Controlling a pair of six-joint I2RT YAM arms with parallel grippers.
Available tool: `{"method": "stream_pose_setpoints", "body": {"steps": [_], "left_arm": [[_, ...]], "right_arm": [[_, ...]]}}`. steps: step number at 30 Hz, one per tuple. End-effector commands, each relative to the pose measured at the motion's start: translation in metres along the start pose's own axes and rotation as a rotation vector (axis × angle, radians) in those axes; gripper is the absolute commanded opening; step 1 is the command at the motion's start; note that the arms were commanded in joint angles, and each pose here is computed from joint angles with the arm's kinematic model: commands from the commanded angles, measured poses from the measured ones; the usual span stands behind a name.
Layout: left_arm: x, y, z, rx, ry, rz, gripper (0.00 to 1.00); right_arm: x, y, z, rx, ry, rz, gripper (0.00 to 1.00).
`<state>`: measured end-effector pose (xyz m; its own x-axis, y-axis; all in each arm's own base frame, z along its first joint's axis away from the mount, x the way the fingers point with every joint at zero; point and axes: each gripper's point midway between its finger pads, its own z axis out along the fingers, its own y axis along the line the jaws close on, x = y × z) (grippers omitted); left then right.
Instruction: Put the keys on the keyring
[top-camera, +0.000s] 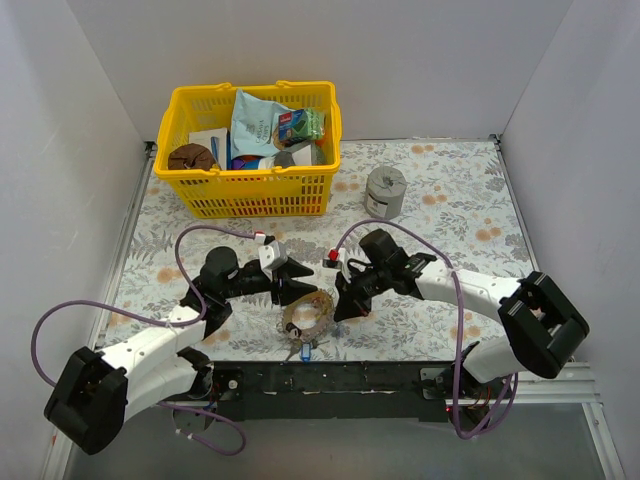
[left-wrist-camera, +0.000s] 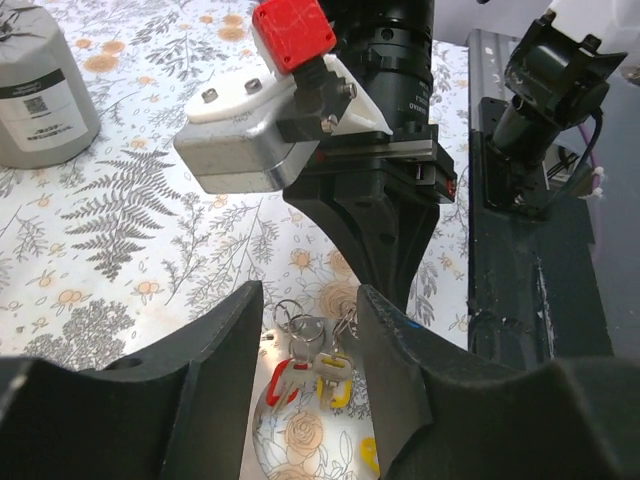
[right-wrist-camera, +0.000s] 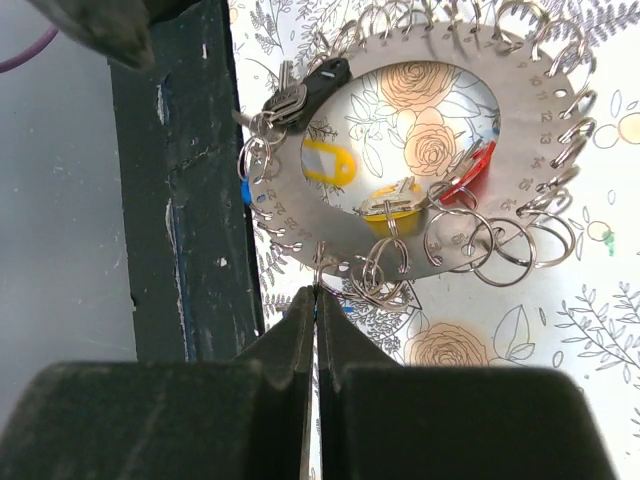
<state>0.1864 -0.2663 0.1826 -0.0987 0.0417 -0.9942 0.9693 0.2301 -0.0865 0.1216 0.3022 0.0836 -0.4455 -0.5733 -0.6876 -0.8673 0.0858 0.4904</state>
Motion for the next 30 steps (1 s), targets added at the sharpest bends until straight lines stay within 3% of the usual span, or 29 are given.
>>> {"method": "stream_pose_setpoints", "body": {"steps": [1, 11, 16, 30], "left_arm": [[-0.007, -0.014, 0.003, 0.087, -0.038, 0.023, 0.41], [0.022, -0.036, 0.015, 0.228, 0.031, -0.016, 0.4], [0.036, -0.046, 0.02, 0.306, 0.063, -0.028, 0.33], [0.048, -0.059, 0.028, 0.372, 0.115, -0.019, 0.26]], "right_arm": [[-0.024, 0.004, -0.012, 0.028, -0.048, -0.092, 0.01], [-0.04, 0.008, -0.019, 0.03, -0.065, -0.166, 0.01], [-0.043, 0.014, -0.023, 0.015, -0.08, -0.209, 0.01], [-0.047, 0.023, -0.028, -0.01, -0.092, -0.273, 0.01]]}}
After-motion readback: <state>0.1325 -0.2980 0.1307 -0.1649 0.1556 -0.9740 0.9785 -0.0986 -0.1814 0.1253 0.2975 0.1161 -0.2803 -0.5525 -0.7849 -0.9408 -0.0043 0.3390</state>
